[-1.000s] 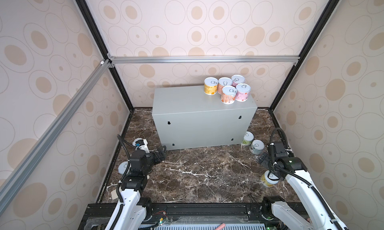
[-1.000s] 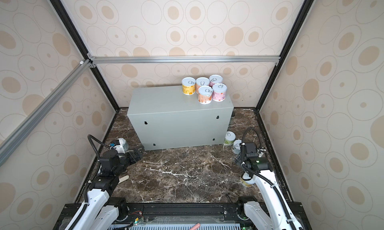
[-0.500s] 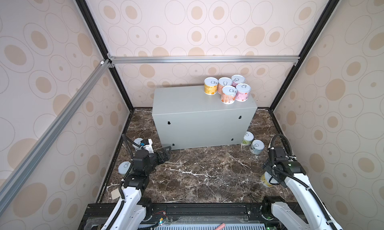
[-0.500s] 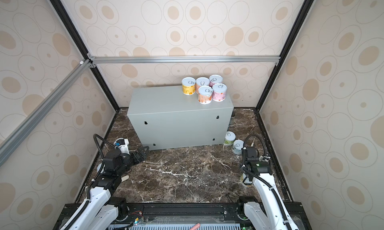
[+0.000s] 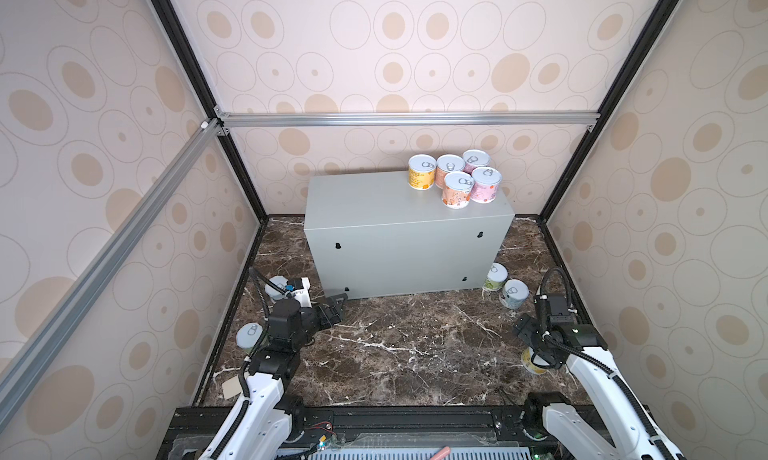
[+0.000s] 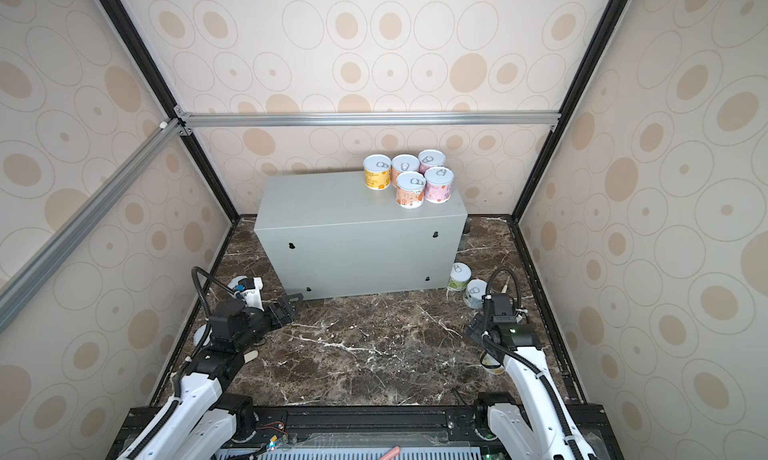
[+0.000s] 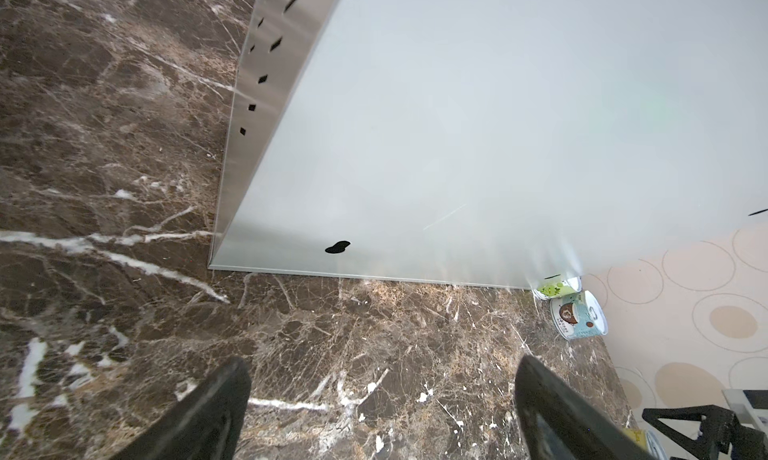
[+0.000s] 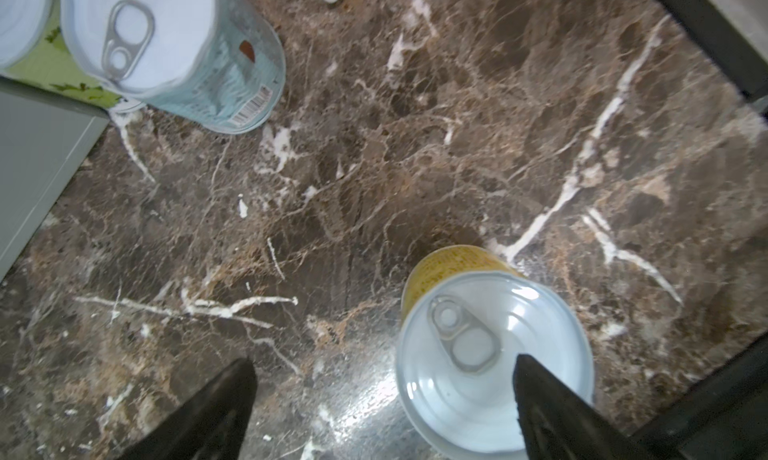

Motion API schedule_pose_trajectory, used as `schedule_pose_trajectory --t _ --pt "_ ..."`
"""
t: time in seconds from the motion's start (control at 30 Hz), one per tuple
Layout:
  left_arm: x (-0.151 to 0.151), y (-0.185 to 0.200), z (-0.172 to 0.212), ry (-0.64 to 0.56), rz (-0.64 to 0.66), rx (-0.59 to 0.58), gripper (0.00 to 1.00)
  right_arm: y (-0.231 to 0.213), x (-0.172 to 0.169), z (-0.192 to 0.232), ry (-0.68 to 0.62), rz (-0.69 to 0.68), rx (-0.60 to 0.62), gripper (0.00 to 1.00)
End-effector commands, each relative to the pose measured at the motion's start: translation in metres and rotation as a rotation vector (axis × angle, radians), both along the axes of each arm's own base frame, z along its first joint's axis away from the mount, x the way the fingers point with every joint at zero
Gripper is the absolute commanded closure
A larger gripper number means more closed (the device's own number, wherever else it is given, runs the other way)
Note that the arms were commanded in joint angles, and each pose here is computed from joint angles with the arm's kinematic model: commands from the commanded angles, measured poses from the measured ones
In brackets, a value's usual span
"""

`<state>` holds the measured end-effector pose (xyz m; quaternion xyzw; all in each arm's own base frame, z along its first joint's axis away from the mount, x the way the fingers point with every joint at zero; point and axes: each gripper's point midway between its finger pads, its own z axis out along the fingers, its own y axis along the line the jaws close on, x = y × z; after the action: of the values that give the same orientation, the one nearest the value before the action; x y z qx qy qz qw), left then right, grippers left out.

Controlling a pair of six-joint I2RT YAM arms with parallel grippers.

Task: Place and organize the canned foods onto the counter
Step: 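Center the right gripper over the yellow-labelled can on the table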

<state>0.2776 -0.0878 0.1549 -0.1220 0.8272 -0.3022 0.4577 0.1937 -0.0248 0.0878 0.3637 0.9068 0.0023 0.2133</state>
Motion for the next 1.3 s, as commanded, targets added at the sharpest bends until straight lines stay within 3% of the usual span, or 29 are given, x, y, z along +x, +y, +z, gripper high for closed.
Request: schedule_pose_trajectory --t 0.0,0.37,0.67,0.8,1.0,1.27 --pt "0.000 -0.003 0.008 -0.030 -0.008 -0.013 0.01 0.017 0.004 -0.006 0.006 0.063 0.078 0.01" --pt "-0.001 -0.004 0.009 -0.032 -0.012 -0.013 0.01 0.036 0.018 0.009 -0.031 0.134 0.090 0.01" --pt "-0.001 -0.004 0.009 -0.031 -0.011 -0.010 0.01 0.000 0.005 0.043 0.016 0.050 -0.096 0.01" --pt "-0.001 -0.005 0.008 -0.026 -0.015 -0.011 0.01 -0.031 -0.020 0.042 0.126 -0.095 -0.170 0.01" --pt "-0.001 -0.010 0.005 -0.014 -0.032 -0.009 0.01 -0.054 -0.033 0.037 0.100 -0.246 -0.123 0.01" --pt "-0.002 -0.015 0.003 -0.006 -0.050 -0.007 0.01 -0.042 -0.029 0.003 0.116 -0.245 -0.027 0.01"
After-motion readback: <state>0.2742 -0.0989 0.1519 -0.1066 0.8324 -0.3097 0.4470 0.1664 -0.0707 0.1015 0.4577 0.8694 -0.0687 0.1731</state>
